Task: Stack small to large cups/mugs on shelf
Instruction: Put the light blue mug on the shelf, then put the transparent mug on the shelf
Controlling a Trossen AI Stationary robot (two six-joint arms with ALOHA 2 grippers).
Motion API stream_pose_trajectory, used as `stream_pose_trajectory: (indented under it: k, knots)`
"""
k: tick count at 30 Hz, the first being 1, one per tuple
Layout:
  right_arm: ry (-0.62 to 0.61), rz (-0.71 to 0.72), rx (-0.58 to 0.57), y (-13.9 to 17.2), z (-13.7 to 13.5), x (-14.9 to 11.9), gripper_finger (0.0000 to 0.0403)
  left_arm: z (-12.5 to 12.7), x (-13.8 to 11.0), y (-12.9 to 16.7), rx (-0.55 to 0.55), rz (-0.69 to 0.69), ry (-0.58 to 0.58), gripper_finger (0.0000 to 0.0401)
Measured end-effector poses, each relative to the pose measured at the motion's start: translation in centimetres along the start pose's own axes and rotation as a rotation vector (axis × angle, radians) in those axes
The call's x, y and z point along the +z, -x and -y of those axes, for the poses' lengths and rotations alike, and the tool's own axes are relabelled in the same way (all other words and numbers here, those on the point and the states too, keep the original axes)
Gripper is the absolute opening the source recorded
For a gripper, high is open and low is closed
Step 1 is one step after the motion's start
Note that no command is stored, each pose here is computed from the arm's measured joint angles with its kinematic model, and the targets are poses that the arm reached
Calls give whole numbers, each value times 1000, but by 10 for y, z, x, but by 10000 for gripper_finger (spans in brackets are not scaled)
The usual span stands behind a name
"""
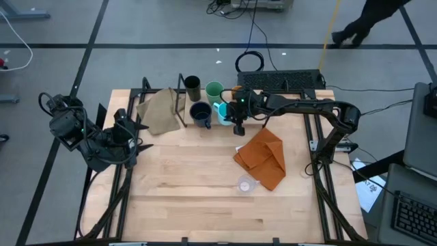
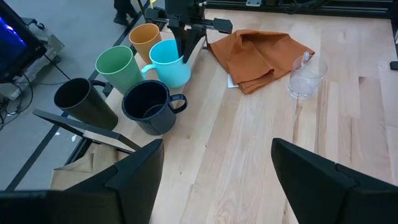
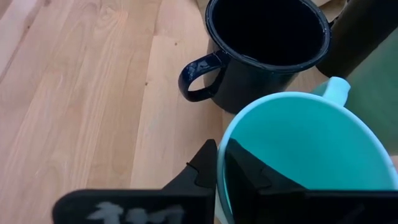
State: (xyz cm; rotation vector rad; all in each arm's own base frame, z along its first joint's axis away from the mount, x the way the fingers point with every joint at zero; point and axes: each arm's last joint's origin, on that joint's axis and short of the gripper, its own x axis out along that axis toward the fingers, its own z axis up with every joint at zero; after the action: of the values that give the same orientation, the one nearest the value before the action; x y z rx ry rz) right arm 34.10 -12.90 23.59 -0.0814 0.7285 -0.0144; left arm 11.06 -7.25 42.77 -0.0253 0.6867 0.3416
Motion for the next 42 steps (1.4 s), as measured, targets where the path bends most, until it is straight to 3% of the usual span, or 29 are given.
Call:
stream_pose_trajectory:
  k: [12,24,42]
  knots:
    - [-1,0,0,0,0,0,14,0,0,0,-6,-7,5,298]
    - [-22,16,-10,0,1,2,92,0,0,0,-14,-15,10,298]
    - [-59,35,-15,2,2,3,121,8,0,-5,-10,-39,-13,298]
